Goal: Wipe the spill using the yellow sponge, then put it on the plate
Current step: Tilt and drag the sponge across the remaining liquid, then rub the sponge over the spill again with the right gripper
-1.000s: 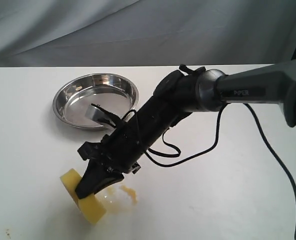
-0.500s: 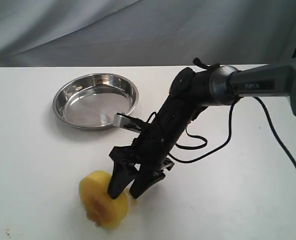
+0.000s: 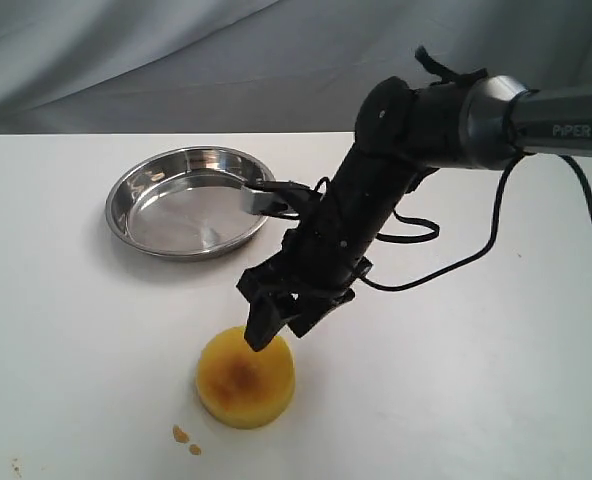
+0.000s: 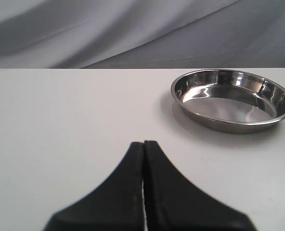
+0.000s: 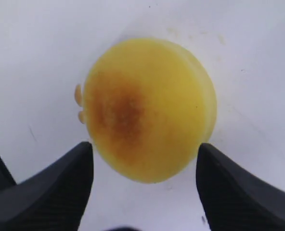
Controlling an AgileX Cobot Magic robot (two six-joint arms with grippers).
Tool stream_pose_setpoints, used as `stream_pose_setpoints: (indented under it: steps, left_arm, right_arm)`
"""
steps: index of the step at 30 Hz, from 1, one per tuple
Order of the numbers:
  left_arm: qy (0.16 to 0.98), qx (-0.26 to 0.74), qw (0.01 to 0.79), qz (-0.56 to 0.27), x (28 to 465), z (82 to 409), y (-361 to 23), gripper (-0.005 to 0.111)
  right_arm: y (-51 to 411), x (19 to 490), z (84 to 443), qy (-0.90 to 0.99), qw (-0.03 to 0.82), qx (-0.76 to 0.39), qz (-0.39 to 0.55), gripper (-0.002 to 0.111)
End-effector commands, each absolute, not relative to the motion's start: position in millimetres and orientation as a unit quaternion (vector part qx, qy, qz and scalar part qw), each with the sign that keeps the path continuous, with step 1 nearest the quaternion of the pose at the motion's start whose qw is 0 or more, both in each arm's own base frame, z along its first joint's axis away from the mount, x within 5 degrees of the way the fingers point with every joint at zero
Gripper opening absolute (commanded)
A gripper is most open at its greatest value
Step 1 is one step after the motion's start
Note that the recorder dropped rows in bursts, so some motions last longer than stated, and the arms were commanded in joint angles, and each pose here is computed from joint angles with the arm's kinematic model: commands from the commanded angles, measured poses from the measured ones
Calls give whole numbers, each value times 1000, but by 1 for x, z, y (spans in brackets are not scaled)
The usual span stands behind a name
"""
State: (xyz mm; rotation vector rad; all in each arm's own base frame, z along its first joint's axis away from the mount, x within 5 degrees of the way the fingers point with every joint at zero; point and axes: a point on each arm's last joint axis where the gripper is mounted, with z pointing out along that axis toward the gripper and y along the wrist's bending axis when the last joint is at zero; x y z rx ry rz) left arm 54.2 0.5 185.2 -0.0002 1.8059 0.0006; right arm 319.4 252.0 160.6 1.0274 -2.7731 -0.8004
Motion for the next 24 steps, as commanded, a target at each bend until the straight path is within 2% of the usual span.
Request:
stream_pose_setpoints:
  steps: [1,3,8,13,15,20,24]
  left_arm:
    - [781,-2,624,0,54,185,1,0]
    - [781,-2,624,0,54,185,1,0]
    - [781,-2,624,0,54,185,1,0]
    - [781,-2,624,0,54,185,1,0]
    - [781,-2,624,0,54,185,1,0]
    - [781,-2,624,0,54,185,1,0]
    - [781,-2,624,0,54,185,1,0]
  right_arm:
    - [274,304,160,-901,10,387,-193,55]
    - [288,294,156,-894,-8,421,-152,51]
    - [303,283,140,-884,-21,457,-94,51]
    - [307,278,128,-880,-15,470,-67,49]
    - [308,278,127,-880,-14,471,-64,40]
    - [307,278,127,-878,-12,474,-62,0]
    - [307,277,130,-878,-12,475,-63,0]
